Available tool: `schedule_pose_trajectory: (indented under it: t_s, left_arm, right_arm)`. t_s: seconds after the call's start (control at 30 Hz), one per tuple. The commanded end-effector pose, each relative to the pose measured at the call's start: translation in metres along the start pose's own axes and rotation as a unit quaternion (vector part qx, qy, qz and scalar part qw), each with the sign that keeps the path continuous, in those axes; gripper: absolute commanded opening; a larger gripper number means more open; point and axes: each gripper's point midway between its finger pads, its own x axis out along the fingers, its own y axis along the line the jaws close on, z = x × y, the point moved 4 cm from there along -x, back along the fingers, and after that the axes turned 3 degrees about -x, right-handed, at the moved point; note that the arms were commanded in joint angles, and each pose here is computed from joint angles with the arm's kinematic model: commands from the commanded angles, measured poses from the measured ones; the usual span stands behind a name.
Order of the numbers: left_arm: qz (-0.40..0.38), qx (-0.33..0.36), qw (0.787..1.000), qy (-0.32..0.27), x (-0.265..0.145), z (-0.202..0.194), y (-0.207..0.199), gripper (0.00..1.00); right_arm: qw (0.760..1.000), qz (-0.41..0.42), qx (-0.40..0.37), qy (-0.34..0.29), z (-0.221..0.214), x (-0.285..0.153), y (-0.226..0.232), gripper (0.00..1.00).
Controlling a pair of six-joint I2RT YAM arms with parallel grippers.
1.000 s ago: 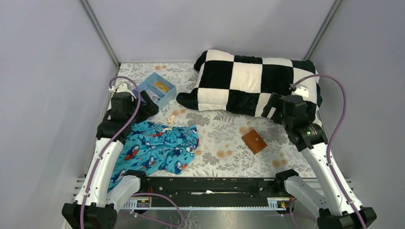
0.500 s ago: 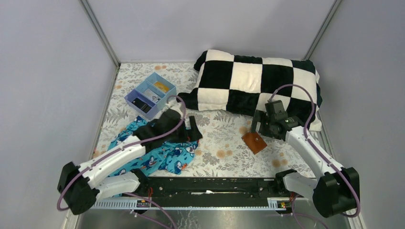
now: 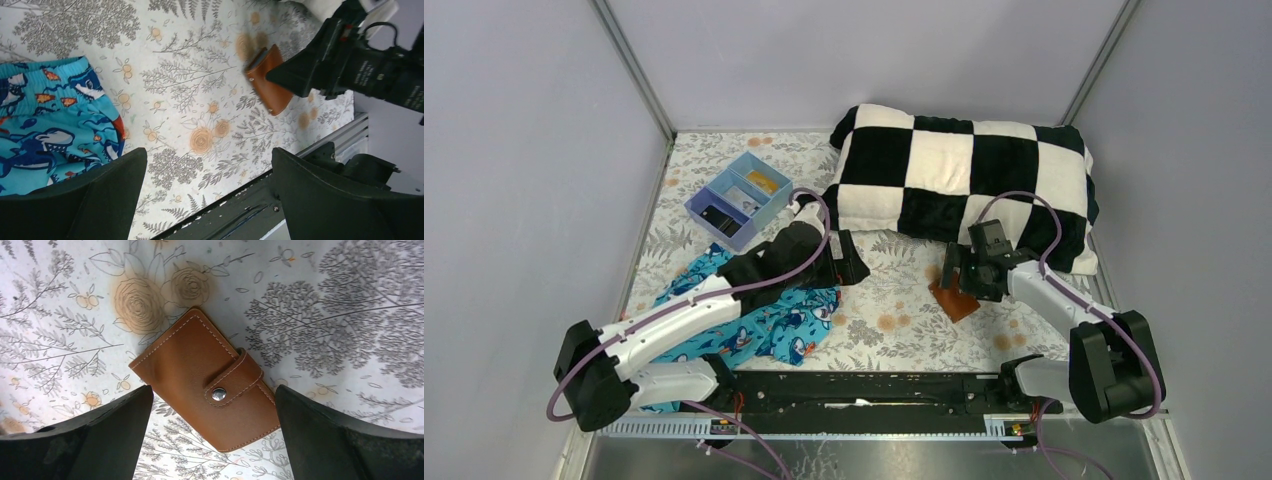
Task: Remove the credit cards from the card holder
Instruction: Open the card holder at the center of the board.
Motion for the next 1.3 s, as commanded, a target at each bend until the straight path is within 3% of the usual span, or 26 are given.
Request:
schedule_pose_trajectory:
  t_s: [0.0,0.27,0.53,0.63,0.77,0.93,1.07,1.27]
  left_arm:
    - [-0.091,-0.008,0.994,-0.061,-0.014,0.025,-0.035,0.99]
    - [-0.016,0.006,0.995,-0.1,-0.016,0.039,-0.014,0.99]
    - [-0.013,-0.011,0.996,-0.089,-0.007,0.03,-0.007,0.99]
    - [-0.022,-0.02,0.997,-0.075,0.001,0.025,-0.009,0.99]
    - [-0.028,-0.019,0.998,-0.049,0.014,0.019,-0.014,0.99]
    - [-0.043,0.006,0.999,-0.016,0.023,0.016,-0.025,0.99]
    - [-0.055,0.025,0.998,0.016,0.029,0.011,-0.032,0.99]
    - [-0.053,0.03,0.998,0.017,0.033,0.012,-0.033,0.99]
  right_arm:
    - [0.996,0.089,0.018,0.013,-0.009,0.001,0.024,1.0]
    - [0.978,0.206,-0.016,0.038,-0.053,-0.018,0.096,1.0]
    - [0.994,0.067,-0.028,-0.079,-0.015,-0.038,0.059,0.98]
    - [0.997,0.027,-0.003,-0.067,-0.013,-0.033,0.054,0.94]
    - [0.996,-0.012,0.071,-0.05,-0.011,-0.024,0.057,0.79]
    - [0.987,-0.034,0.145,-0.055,-0.005,-0.018,0.062,0.77]
    - [0.985,-0.042,0.159,-0.052,-0.002,-0.012,0.066,0.74]
    - [0.986,-0.039,0.157,-0.032,-0.004,-0.002,0.078,0.71]
